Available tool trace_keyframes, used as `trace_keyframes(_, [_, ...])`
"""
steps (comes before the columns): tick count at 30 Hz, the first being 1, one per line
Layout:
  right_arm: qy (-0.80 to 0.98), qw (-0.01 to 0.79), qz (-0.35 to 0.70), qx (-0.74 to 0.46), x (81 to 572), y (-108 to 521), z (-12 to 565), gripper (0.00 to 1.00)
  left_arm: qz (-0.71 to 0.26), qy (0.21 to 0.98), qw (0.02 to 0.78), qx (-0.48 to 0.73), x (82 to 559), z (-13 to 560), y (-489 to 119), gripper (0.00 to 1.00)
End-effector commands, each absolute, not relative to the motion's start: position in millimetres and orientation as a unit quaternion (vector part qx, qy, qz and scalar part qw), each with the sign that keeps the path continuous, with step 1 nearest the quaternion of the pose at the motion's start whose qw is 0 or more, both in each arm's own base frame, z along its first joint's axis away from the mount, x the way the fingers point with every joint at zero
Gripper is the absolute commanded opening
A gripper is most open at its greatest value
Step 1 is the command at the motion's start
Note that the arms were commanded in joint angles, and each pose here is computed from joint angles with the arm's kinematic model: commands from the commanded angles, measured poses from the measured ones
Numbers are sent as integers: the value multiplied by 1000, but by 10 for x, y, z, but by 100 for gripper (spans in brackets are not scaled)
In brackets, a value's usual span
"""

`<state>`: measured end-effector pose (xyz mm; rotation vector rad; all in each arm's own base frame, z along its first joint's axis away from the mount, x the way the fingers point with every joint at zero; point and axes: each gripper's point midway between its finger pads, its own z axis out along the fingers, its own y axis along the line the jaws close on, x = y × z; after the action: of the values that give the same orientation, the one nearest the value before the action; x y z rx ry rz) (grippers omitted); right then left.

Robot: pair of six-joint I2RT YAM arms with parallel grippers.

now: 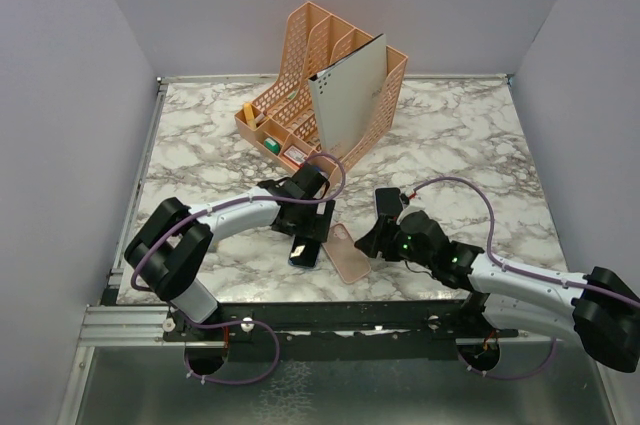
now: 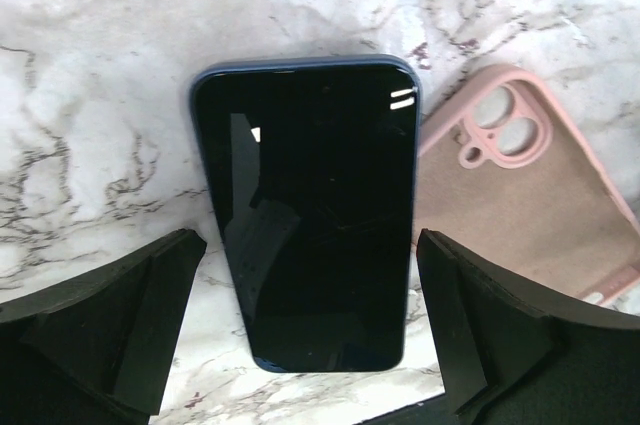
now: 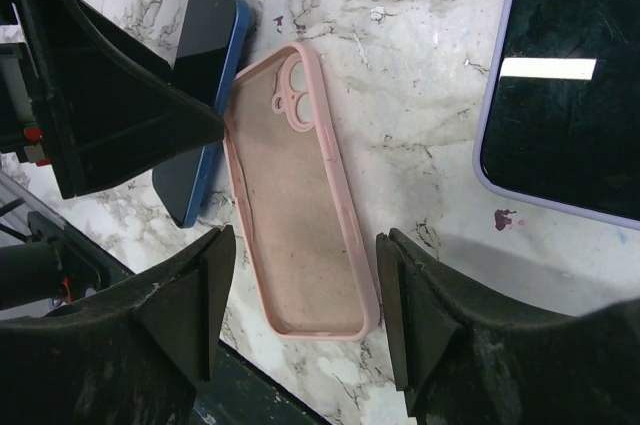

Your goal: Put the phone into the phone case

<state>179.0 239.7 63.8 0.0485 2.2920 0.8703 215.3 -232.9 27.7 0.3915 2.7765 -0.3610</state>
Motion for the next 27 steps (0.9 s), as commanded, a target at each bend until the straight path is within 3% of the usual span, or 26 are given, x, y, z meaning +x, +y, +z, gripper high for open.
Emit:
trace_keyframes(1, [879, 334, 340, 12, 1753, 2420, 603, 64, -65, 978, 152, 130, 2150, 175, -2082, 99])
trace_keyframes(27, [887, 307, 346, -4, 1701, 2518, 451, 59, -130, 977, 97, 139, 1781, 34, -2295, 67])
